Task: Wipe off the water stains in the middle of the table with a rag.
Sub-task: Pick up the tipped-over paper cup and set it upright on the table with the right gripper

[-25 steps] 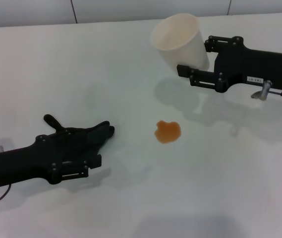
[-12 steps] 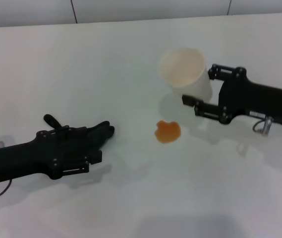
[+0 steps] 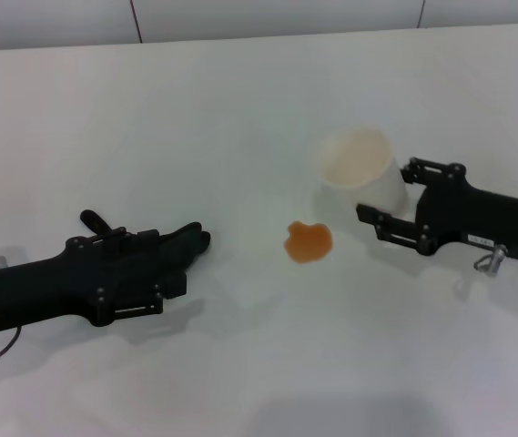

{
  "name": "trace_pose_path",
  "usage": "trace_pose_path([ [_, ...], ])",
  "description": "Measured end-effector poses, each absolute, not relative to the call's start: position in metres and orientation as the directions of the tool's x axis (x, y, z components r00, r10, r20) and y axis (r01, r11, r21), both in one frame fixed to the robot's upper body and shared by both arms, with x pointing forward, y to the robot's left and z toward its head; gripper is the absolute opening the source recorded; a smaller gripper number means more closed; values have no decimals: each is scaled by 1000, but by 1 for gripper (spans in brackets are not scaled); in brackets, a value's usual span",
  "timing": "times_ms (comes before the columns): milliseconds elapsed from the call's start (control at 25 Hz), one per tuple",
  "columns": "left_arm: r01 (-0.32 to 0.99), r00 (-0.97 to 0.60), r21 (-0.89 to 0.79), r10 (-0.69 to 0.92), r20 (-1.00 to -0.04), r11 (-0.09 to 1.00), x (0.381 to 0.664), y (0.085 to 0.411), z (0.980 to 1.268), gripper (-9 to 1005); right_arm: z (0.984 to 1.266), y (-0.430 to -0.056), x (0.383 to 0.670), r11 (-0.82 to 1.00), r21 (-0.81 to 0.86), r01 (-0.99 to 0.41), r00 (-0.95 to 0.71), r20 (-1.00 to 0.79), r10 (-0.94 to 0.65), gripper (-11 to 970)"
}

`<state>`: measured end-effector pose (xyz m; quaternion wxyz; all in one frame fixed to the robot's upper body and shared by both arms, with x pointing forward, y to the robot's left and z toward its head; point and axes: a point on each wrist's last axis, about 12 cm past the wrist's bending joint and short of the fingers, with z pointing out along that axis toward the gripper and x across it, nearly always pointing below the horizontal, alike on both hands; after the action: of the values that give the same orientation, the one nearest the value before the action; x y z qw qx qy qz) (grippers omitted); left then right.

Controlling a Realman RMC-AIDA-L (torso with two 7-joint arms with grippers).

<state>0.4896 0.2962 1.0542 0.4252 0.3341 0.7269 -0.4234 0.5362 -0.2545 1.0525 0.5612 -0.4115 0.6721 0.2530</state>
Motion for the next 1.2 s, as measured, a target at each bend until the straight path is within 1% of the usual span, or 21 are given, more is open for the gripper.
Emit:
trace_pose_path([
  [280,846,-415,-331,125,-901,418,490,296,1054,856,1034,-263,529,595,-39,-803,-137,-959,-247,619],
  [560,848,-413,-331,125,-902,415,490,296,1055,856,1024,-268,523,620,-16,-784,-181,-950,-254,615],
  [1200,848,-415,-331,129,-901,415,490,297,1055,856,1021,-271,522,631,-15,-776,-194,-946,-260,610],
])
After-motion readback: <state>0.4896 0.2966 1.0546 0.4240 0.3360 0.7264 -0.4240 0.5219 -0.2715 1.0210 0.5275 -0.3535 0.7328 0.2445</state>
